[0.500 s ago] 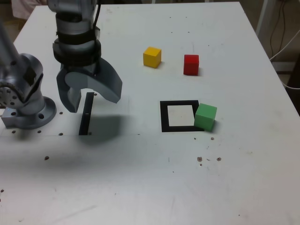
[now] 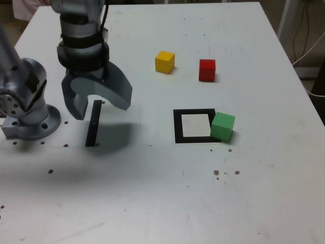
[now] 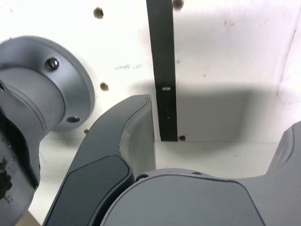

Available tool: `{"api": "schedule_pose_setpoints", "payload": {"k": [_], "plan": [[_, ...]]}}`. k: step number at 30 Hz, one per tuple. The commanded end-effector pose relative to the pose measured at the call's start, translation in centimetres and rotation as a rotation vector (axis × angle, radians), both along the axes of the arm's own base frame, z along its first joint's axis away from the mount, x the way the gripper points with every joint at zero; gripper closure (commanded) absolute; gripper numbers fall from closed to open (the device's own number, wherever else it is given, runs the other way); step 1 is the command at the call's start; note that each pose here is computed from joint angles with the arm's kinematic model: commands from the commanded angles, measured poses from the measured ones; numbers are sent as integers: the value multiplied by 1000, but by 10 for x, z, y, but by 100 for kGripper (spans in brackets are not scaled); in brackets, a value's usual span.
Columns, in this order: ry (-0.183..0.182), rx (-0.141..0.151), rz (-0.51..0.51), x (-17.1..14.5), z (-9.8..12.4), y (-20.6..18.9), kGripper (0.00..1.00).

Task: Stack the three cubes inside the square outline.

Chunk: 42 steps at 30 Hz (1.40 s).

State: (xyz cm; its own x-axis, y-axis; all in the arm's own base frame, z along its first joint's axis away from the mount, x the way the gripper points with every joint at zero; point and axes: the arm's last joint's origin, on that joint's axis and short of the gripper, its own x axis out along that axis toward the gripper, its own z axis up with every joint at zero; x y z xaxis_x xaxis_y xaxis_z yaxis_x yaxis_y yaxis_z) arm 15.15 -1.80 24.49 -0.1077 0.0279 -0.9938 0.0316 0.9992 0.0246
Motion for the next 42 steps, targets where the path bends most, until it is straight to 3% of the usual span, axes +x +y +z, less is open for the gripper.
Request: {"api": "schedule_pose_setpoints", "payload": {"k": [1,12,18,25,30,36,42], "plan": [[-19,16,-9,7,6,2,5],[-79,104,-92,46,56,26,5],[-68,108,-153,91,76,31,6],[-90,115,-177,134,87,39,6],[-81,118,-166,155,85,57,6],[-33,109,-136,182,65,99,6],[-10,134,-127,205,51,131,6]]}}
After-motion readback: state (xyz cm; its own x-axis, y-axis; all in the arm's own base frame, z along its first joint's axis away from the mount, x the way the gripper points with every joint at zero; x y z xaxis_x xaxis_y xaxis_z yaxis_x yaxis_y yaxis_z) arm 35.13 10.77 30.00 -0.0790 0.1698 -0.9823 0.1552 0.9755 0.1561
